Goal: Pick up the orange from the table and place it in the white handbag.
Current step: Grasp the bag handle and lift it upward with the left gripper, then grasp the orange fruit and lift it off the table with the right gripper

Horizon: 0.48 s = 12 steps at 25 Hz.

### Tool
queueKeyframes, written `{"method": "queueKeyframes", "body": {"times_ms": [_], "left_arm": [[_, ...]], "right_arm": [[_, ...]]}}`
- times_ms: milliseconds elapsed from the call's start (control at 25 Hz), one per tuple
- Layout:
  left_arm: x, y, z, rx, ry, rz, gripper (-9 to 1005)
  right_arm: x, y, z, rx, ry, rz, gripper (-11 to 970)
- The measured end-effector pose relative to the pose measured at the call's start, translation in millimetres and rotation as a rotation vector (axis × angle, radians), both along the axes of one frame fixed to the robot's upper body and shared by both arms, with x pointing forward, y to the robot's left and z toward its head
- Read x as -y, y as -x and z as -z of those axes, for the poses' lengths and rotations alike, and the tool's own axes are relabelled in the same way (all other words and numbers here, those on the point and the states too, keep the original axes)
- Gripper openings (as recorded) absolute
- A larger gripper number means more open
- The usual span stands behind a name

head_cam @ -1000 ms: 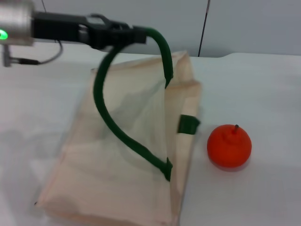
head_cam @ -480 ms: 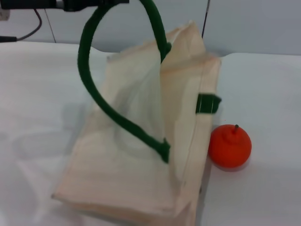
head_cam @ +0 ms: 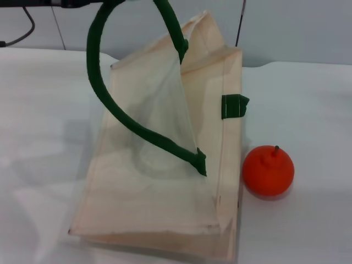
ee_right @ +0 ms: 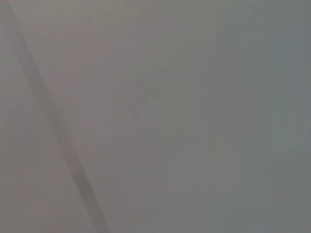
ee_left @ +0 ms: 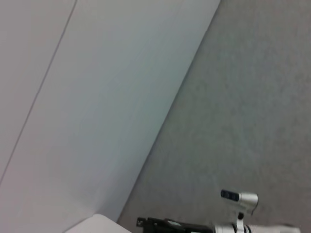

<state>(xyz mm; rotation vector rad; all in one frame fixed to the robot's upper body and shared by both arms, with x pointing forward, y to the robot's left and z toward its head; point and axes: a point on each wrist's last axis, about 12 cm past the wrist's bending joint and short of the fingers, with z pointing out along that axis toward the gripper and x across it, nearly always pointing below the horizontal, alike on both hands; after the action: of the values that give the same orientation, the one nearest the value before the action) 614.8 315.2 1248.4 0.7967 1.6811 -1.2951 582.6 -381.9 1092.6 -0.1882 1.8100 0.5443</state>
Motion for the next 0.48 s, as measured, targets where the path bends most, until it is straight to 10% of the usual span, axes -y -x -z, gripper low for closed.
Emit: {"method": "queueKeyframes", "body": {"times_ms": [480], "left_arm": [[7.6,-3.1,0.0,-0.056,-0.049,0.034,131]], "right_arm": [[-37.3,3.8,-5.3,-0.116,0.179,-0.471,877]]}}
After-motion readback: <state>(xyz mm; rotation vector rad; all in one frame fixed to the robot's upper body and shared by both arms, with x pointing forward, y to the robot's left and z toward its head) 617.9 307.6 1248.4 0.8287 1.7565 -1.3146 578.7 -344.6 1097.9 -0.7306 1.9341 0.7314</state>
